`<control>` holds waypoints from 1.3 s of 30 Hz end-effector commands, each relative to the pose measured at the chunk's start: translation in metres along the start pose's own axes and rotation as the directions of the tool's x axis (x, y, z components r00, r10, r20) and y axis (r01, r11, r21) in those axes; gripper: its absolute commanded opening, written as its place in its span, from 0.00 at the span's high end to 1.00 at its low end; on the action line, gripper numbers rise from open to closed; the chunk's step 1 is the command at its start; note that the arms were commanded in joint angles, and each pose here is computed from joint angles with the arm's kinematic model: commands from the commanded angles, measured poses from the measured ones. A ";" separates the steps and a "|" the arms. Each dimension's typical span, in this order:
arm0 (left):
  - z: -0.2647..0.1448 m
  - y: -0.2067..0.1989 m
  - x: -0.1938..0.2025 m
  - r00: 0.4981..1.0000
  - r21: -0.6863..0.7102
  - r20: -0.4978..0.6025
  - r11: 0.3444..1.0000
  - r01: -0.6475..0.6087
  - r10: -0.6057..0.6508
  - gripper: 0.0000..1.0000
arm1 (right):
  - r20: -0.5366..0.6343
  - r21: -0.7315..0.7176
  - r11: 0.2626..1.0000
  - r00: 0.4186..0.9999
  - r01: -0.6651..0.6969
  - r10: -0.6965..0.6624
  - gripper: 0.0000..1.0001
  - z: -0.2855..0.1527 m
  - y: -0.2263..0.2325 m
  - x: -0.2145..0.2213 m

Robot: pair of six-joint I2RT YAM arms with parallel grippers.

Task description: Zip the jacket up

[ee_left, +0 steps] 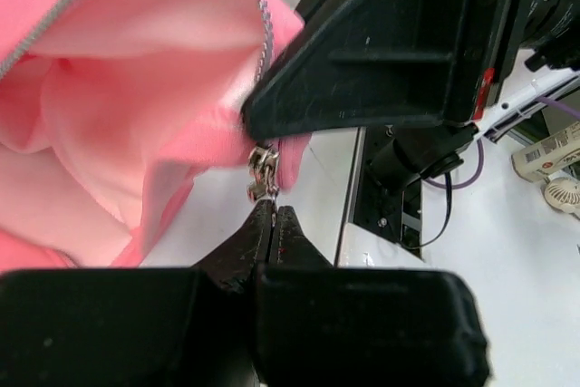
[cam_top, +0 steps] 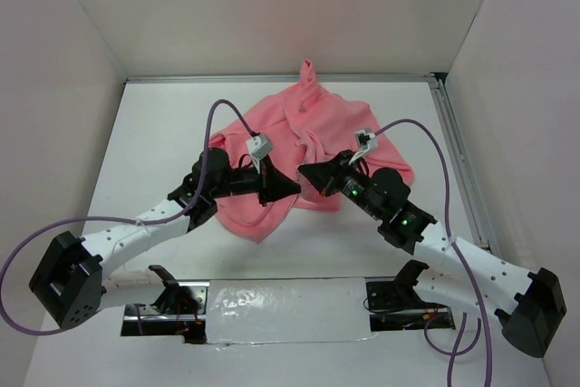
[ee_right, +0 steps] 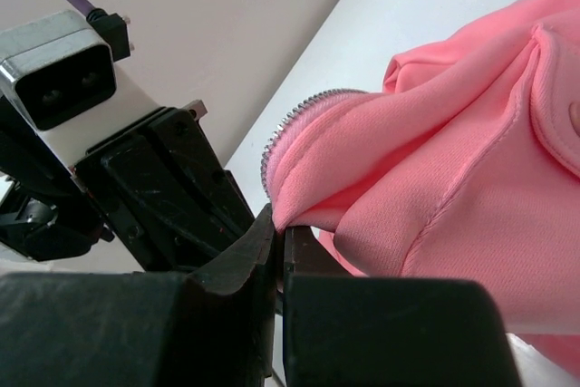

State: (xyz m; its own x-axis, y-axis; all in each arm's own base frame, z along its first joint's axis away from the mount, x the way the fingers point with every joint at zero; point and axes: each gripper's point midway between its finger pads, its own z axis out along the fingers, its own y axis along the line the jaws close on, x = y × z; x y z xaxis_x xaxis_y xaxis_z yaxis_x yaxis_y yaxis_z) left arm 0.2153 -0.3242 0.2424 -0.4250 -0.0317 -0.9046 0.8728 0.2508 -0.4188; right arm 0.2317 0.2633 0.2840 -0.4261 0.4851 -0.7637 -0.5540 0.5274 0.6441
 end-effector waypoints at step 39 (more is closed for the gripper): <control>-0.003 0.006 -0.069 0.996 -0.191 0.090 0.981 0.016 0.001 1.00 | -0.014 -0.081 0.997 1.000 0.001 -0.002 1.00 0.018 0.027 -0.026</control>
State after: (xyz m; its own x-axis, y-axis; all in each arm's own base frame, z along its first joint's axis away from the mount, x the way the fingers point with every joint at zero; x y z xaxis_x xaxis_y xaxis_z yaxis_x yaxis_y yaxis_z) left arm 0.2432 -0.3174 0.2669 -0.4921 -0.0782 -0.8670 0.7577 0.4519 -0.4708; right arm 0.2479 0.2694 0.2907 -0.4647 0.4582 -0.7577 -0.5482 0.5231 0.6526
